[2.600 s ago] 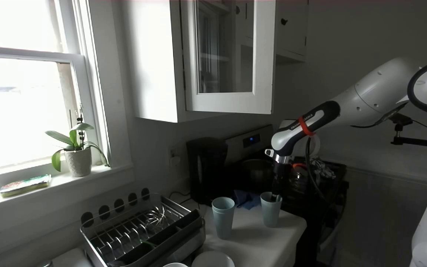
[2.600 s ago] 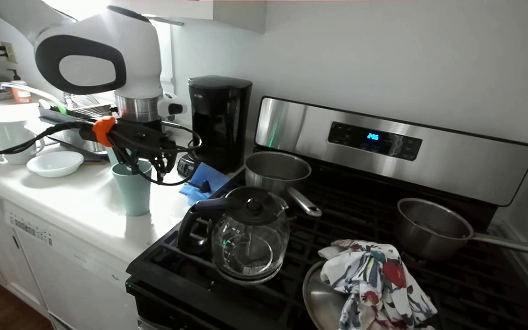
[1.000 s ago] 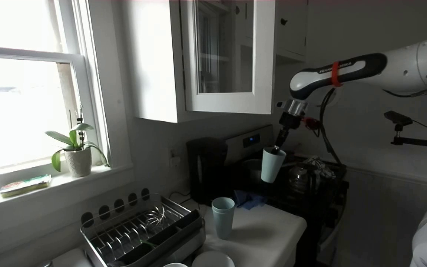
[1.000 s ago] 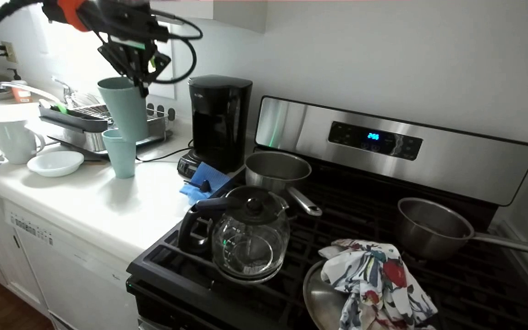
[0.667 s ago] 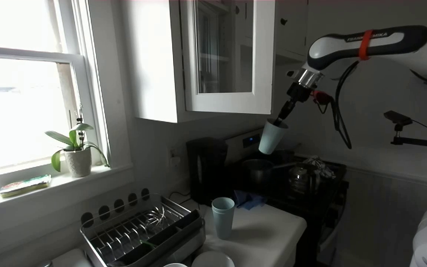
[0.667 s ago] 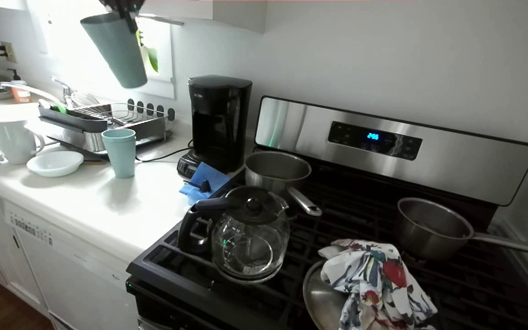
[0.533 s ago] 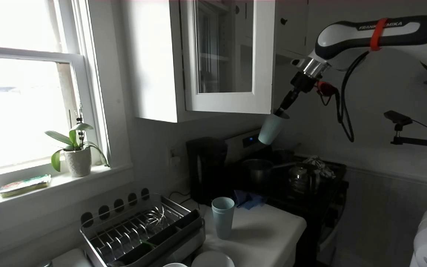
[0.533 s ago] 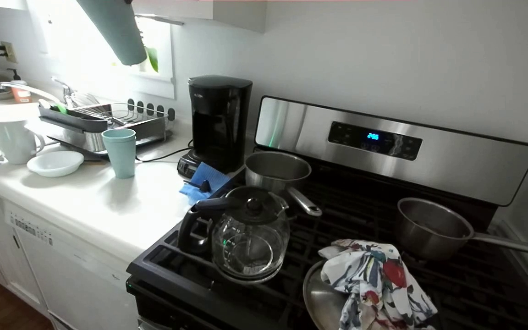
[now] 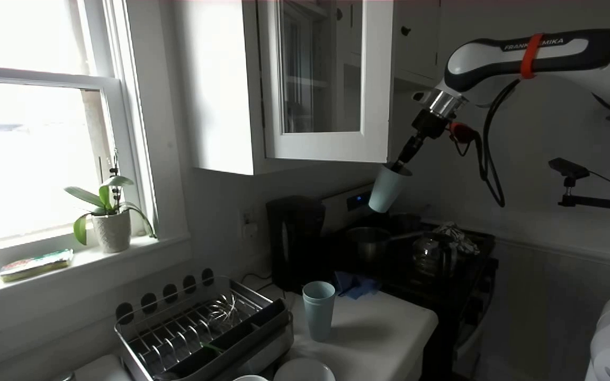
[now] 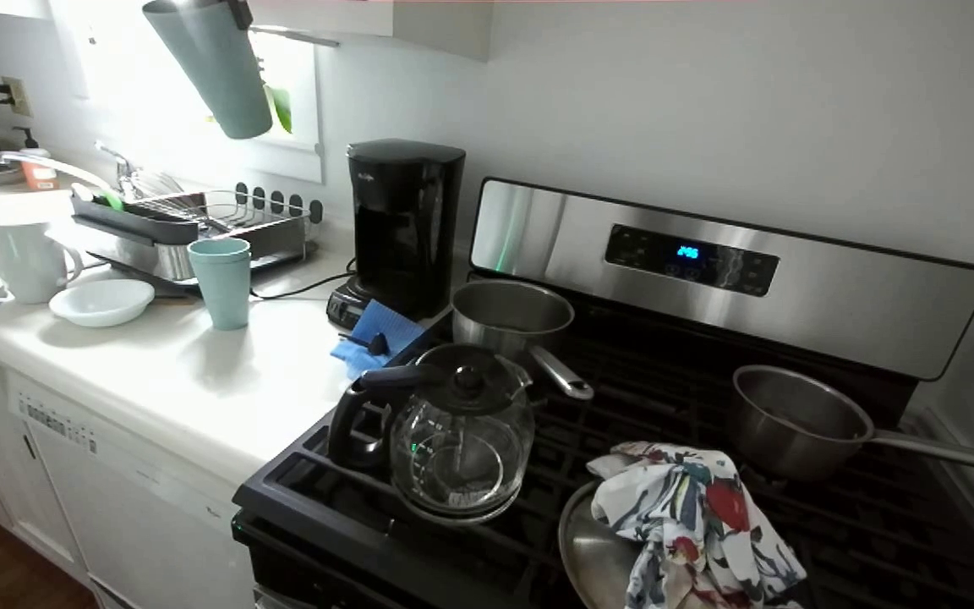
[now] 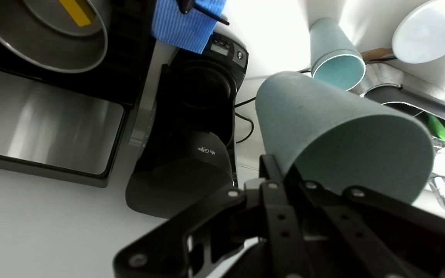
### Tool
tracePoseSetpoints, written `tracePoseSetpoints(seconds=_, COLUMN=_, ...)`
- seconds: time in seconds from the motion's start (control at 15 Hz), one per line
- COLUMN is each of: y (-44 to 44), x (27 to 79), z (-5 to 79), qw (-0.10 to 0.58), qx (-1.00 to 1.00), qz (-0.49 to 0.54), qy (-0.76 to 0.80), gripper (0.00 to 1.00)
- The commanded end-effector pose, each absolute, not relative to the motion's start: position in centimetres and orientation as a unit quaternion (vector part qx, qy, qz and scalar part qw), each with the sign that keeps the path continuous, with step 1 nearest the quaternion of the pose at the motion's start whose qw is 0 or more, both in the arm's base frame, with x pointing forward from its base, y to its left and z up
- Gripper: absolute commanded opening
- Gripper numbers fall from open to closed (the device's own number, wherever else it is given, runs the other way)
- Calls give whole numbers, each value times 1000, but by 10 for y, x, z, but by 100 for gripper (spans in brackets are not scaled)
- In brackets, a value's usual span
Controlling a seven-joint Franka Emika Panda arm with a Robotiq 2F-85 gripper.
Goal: Open the glass cabinet door, pick up one blue cup and place it on the bottom shelf of the cabinet door
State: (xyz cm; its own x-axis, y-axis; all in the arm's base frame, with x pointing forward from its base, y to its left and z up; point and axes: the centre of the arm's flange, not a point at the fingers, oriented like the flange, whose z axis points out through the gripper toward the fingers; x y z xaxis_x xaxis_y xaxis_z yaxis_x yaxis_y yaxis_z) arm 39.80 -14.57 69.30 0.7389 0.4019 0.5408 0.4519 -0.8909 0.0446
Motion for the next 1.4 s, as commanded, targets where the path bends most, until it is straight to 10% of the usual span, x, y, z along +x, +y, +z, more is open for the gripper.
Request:
tracePoseSetpoints(seconds=0.0, y=-146, x=398, z=693, qw=45, qx=-931, qz=-280, qy=-229, gripper=1)
tracePoseSetpoints(seconds=1.33, y=-129, x=446, z=840, qw=84, qx=-891, qz=-387, qy=-223, gripper=1)
